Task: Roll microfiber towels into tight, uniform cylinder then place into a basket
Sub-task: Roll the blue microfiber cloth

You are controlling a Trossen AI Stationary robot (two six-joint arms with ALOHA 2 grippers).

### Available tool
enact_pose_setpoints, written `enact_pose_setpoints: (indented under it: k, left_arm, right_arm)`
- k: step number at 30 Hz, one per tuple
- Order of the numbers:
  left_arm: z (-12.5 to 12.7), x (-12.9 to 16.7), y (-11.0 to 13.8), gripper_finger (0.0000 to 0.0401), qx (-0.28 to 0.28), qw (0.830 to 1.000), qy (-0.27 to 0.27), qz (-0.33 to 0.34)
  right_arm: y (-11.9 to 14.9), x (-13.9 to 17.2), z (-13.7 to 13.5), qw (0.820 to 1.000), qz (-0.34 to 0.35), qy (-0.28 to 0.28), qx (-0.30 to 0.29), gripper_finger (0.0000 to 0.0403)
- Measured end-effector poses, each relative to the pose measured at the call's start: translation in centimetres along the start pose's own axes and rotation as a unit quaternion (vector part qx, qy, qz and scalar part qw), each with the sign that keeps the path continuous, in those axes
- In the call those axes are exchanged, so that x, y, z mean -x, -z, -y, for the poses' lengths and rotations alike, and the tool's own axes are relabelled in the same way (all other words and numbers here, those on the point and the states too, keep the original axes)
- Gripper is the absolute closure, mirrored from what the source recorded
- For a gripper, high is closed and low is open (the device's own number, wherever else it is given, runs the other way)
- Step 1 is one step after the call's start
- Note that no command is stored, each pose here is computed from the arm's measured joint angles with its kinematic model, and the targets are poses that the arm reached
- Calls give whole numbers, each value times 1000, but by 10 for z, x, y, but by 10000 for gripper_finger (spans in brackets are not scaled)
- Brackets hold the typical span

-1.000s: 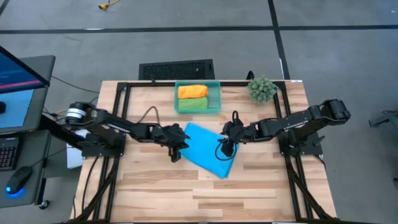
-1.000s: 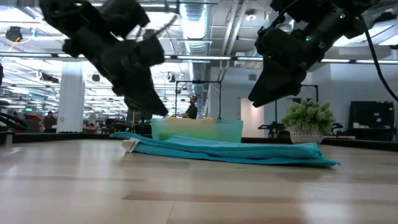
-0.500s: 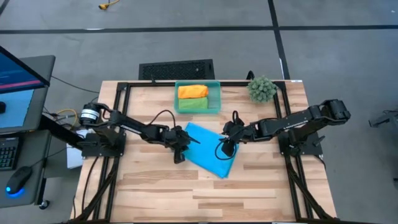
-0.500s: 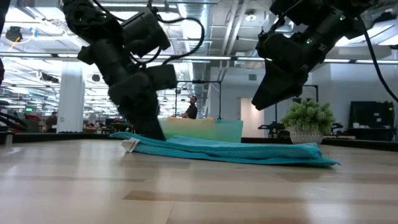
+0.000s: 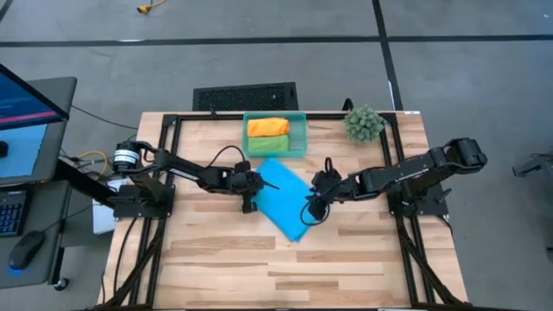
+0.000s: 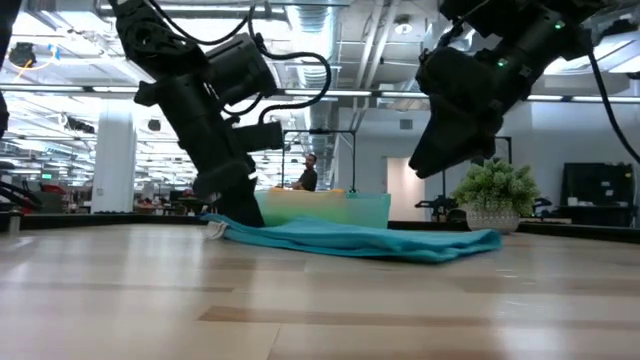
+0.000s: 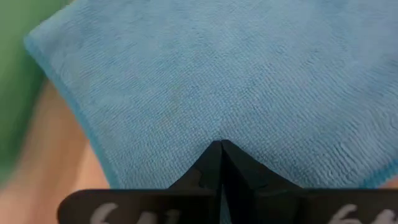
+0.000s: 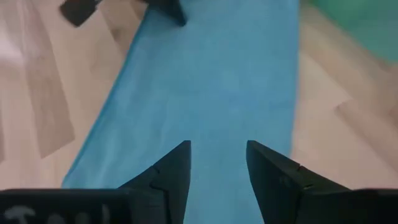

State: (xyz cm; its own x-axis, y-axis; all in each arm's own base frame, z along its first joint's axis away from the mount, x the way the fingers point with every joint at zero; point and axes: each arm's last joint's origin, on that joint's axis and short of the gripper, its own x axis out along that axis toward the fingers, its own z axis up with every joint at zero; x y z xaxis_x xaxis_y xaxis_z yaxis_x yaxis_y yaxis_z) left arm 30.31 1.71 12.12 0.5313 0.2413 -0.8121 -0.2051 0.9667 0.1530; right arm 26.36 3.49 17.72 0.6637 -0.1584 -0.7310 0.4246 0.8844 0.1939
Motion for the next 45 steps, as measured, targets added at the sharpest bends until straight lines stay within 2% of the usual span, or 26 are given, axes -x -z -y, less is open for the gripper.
enact_pose_setpoints:
  k: [3,9,15,21,23,29,38,45]
  left_arm:
    - [3,2,-4,401,-21,1000,-10,7]
    - [22,15,-18,401,-52,998,10,43]
    - [38,28,-19,401,-66,996,28,53]
    - [43,34,-12,401,-63,997,2,32]
    - [44,34,-10,401,-62,998,-4,22]
    - [47,35,-7,401,-68,998,-4,11]
    - [62,40,-4,401,-88,996,12,16]
    - [74,45,5,401,-102,995,15,-2]
  right_arm:
    - [11,0,-2,1000,-15,0,-21,232]
    - [26,-12,-9,998,-47,15,-29,255]
    - [41,-33,-10,995,-93,34,-32,317]
    - [40,-42,-17,994,-101,37,-29,385]
    - [41,-46,-18,992,-110,38,-39,395]
    - [38,-60,-38,991,-120,21,-59,376]
    - [19,-89,-99,988,-140,-52,-39,397]
    - [10,-106,-139,986,-136,-95,-4,380]
